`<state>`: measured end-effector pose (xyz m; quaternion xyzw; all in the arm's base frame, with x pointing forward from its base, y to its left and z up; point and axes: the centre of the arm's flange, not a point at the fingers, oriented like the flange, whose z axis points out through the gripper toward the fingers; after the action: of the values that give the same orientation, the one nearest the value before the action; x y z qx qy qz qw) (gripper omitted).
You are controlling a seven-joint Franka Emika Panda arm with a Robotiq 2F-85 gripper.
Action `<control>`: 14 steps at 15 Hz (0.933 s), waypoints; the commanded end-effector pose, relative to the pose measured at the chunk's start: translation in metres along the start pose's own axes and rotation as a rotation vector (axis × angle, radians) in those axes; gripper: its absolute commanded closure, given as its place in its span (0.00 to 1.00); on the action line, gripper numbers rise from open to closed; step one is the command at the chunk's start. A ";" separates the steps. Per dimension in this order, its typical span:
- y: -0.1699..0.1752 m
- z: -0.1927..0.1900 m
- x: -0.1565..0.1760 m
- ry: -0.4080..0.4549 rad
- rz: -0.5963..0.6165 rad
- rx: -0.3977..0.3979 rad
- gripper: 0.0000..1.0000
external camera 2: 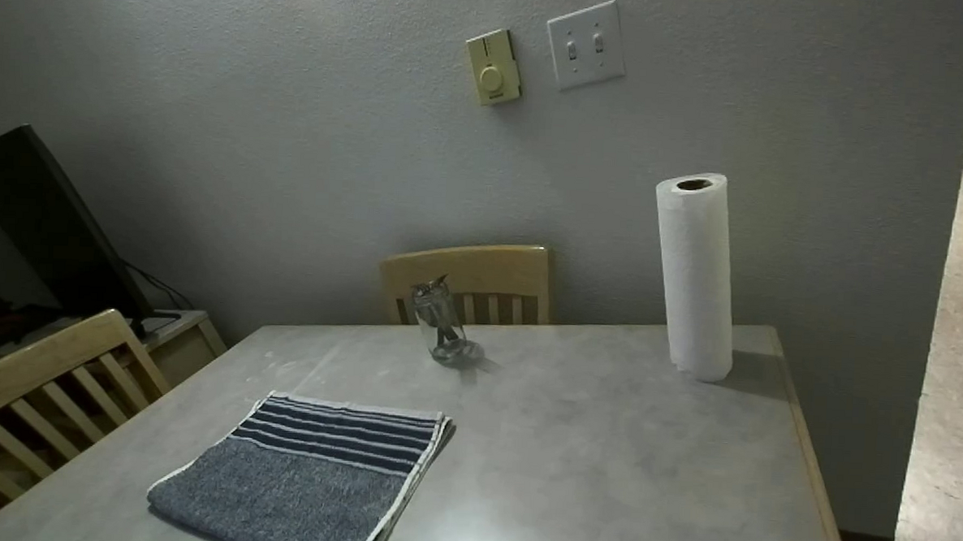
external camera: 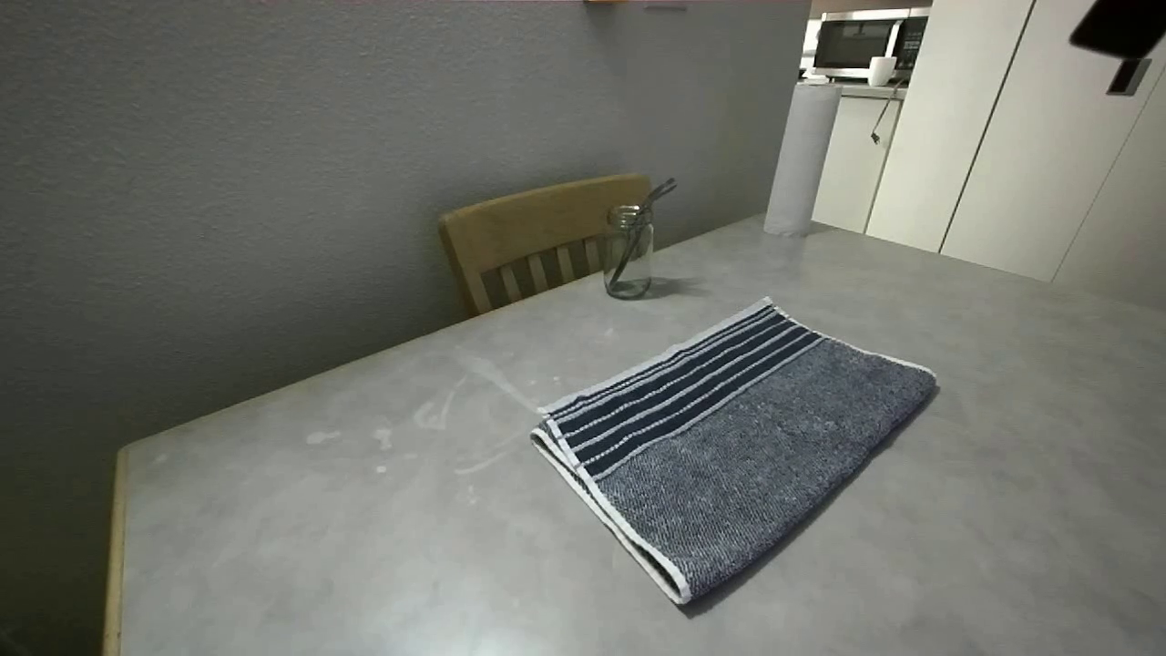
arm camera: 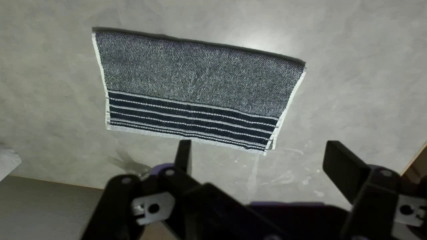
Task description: Fold the towel once
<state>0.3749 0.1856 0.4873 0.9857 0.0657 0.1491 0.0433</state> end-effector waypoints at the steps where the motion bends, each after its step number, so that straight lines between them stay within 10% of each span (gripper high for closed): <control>1: -0.010 0.030 0.019 0.000 0.052 0.026 0.00; 14: -0.049 0.147 0.064 -0.049 0.072 0.161 0.00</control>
<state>0.4479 0.2242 0.3859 0.9893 0.0348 0.1388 -0.0279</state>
